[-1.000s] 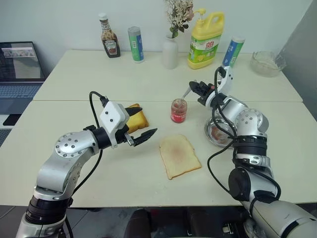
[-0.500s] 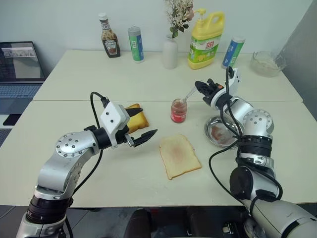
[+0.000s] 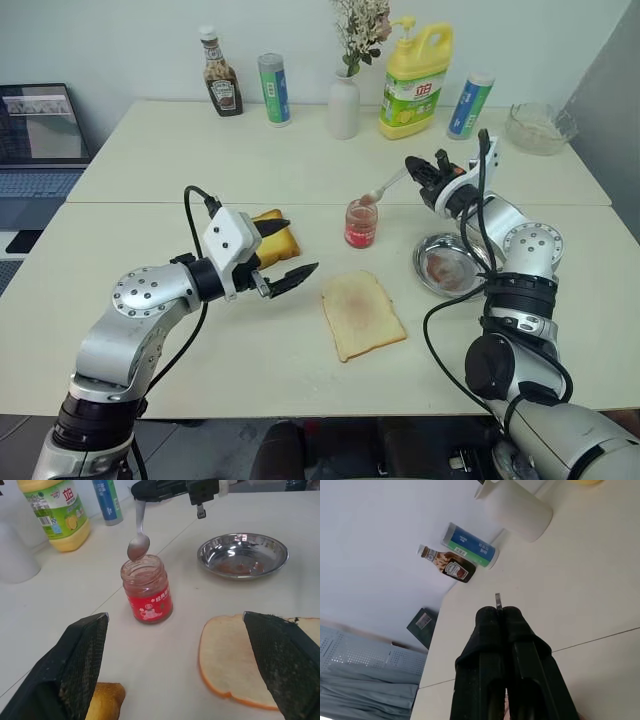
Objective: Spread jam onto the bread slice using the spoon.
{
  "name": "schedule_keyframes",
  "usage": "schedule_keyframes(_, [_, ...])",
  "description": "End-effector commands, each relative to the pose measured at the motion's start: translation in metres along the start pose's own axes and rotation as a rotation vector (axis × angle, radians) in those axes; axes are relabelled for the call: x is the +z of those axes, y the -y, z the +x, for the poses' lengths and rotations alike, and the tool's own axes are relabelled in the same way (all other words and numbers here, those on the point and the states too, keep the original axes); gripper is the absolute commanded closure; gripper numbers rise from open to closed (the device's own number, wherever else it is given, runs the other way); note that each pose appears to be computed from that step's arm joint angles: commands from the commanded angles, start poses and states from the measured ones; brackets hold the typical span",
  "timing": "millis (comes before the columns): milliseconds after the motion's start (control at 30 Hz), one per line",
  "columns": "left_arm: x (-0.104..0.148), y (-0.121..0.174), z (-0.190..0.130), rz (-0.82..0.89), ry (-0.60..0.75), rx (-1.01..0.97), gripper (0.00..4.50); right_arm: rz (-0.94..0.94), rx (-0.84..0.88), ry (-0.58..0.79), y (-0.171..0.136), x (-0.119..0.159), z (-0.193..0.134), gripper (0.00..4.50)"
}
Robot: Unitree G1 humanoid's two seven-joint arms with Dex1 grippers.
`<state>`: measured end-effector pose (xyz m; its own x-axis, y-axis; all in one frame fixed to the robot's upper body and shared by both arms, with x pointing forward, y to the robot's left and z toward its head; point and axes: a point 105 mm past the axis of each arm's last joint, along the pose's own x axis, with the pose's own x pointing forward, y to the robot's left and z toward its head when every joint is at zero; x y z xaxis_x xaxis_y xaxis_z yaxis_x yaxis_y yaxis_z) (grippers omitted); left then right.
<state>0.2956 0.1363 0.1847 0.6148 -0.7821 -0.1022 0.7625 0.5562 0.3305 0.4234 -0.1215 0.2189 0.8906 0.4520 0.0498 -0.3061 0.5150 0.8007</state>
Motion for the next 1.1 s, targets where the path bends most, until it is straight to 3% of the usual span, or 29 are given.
schedule_keyframes(33, [0.01,-0.002,-0.002,0.032,0.029,0.002,0.0,-0.024,0.07,0.052,-0.021,0.015,-0.005,4.46])
schedule_keyframes(200, [0.008,0.001,-0.003,0.029,0.023,-0.016,0.0,-0.028,0.129,0.042,-0.034,0.014,-0.009,4.46])
schedule_keyframes(333, [0.005,0.008,-0.011,0.022,-0.001,-0.061,0.0,-0.165,0.291,-0.036,-0.068,-0.001,-0.027,4.46])
schedule_keyframes(467, [0.001,0.02,-0.025,0.019,-0.038,-0.12,0.0,-0.283,0.352,-0.104,-0.08,-0.019,-0.042,4.46])
schedule_keyframes(833, [-0.033,0.062,-0.061,-0.009,-0.156,-0.212,0.0,-0.623,0.444,-0.227,-0.08,-0.082,-0.078,4.46])
schedule_keyframes(1100, [-0.028,0.068,-0.053,-0.002,-0.103,-0.198,0.0,-0.858,0.55,-0.259,-0.075,-0.109,-0.09,4.46])
